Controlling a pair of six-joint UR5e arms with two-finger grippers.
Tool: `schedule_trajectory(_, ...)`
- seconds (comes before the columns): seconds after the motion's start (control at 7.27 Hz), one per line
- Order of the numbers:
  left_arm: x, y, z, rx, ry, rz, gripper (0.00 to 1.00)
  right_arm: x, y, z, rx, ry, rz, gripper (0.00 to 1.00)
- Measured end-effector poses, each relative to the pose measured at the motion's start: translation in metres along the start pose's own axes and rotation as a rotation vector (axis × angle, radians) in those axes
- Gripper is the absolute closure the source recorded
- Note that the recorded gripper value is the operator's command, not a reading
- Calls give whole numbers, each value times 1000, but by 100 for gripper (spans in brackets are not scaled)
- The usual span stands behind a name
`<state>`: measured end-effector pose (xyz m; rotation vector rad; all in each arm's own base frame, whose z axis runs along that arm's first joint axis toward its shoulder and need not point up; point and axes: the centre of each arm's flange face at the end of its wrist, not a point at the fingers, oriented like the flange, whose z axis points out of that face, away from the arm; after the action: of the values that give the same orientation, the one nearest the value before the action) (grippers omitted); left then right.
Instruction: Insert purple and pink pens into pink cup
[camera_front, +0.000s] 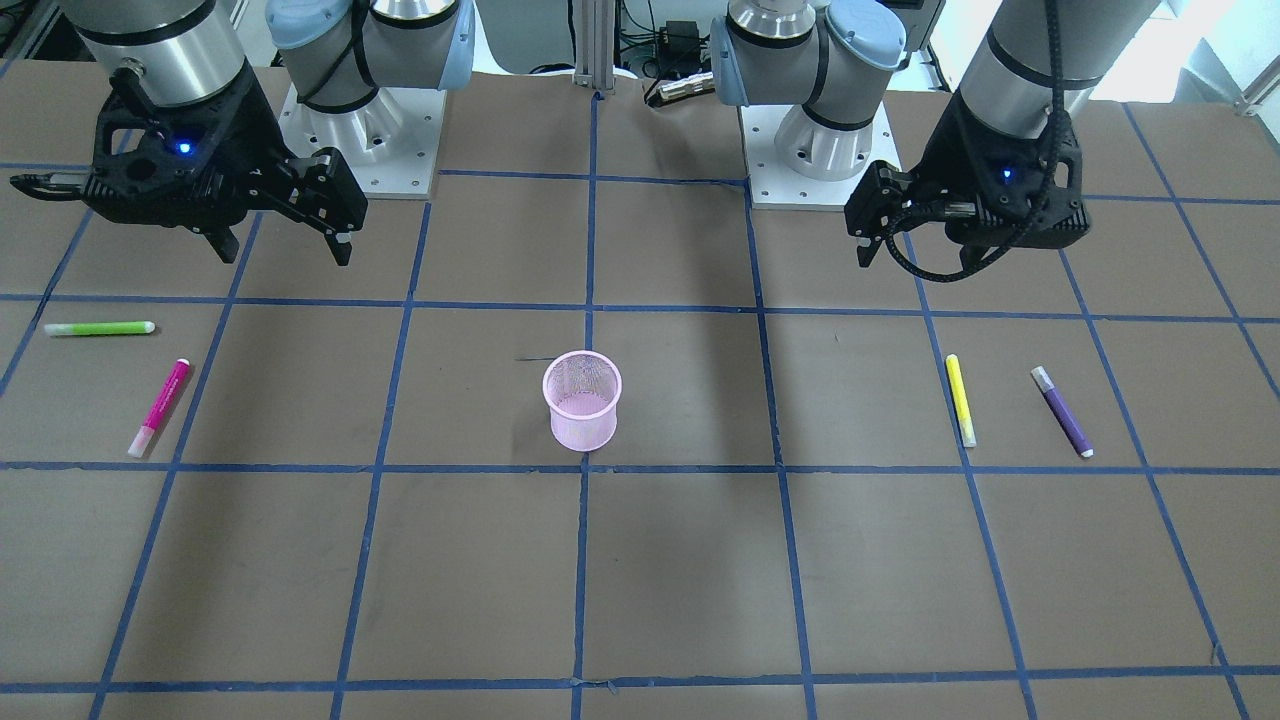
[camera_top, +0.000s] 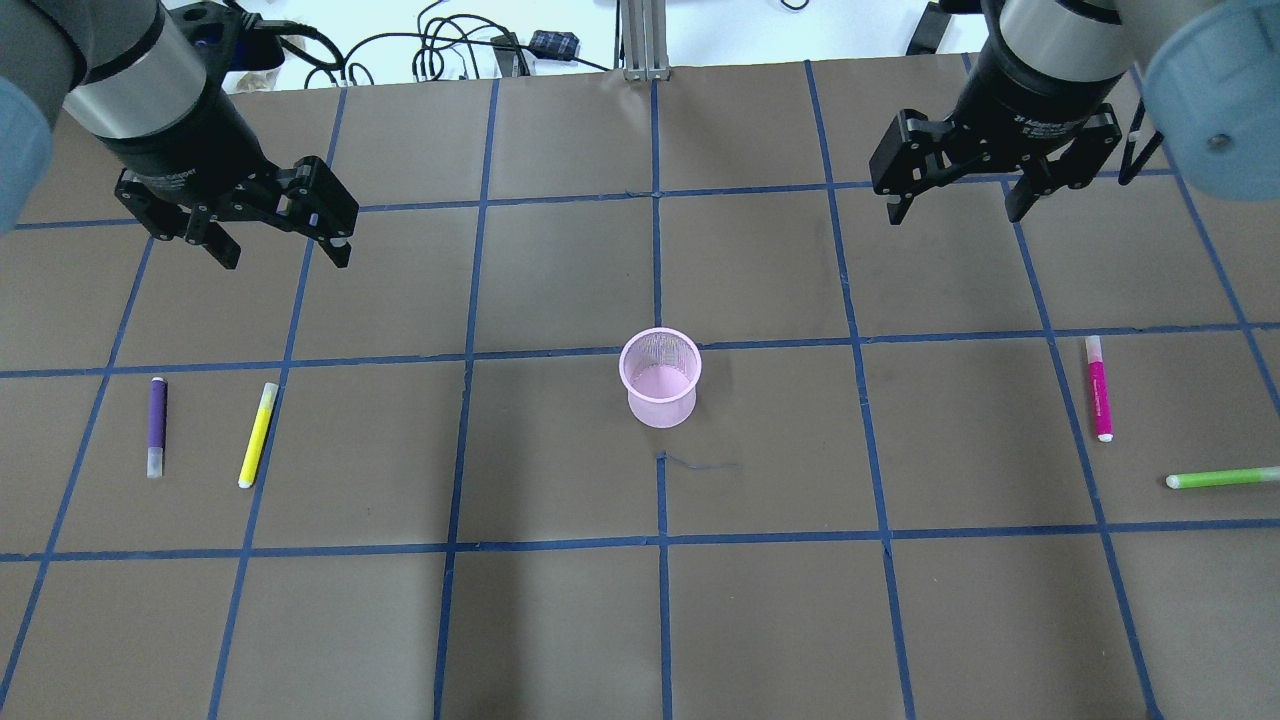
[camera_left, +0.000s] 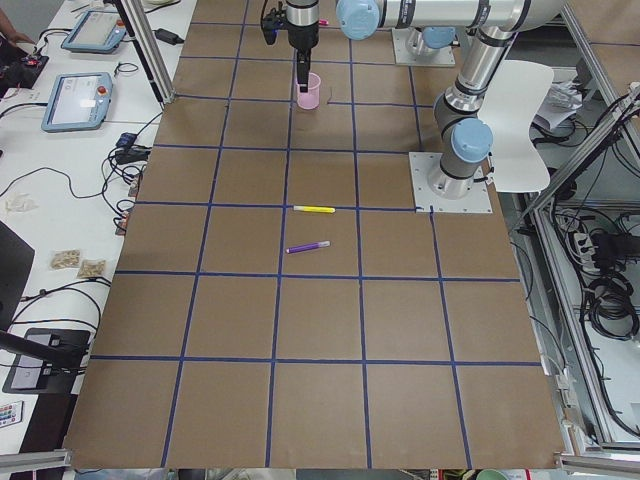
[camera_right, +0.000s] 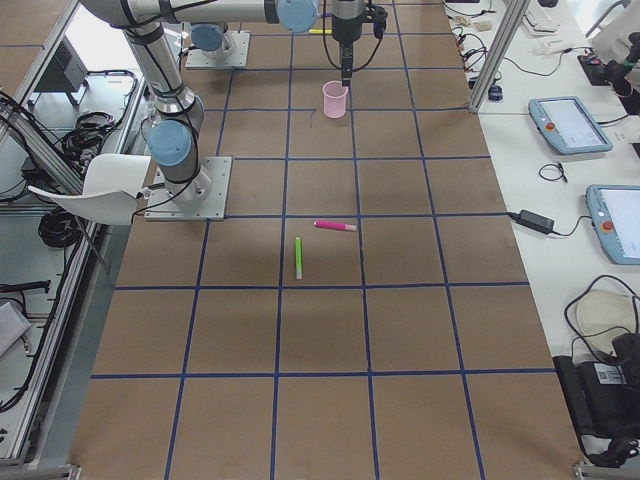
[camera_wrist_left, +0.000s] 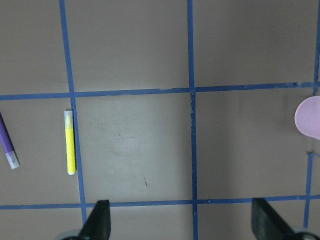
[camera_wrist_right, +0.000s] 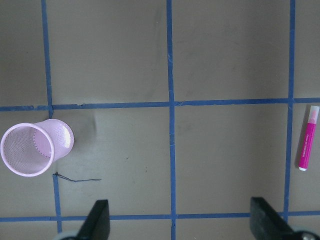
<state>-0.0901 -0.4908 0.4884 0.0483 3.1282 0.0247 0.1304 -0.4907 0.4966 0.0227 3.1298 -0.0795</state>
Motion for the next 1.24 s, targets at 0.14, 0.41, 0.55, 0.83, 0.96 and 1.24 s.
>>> schedule_trajectory(0.14,0,0,0,0,0,-1,0,0,0,0,-1,0,0,0)
schedule_trajectory(0.41,0,0,0,2,1,-7,0,0,0,1,-1,0,1,0)
schedule_trajectory(0.55,-1,-1,1,1,0,-6,0,2,-2,3,-3,0,4,0)
schedule_trajectory(0.83,-2,-1,1,-1,1,-4,0,19,-8,25,-48,1,22,0)
schedule_trajectory(0.96,-4,0,-1,1,0,-6,0,39,-9,54,-103,1,55,0)
schedule_trajectory(1.24,-8,-1,-5,3,-1,-12,0,110,-7,98,-156,13,106,0)
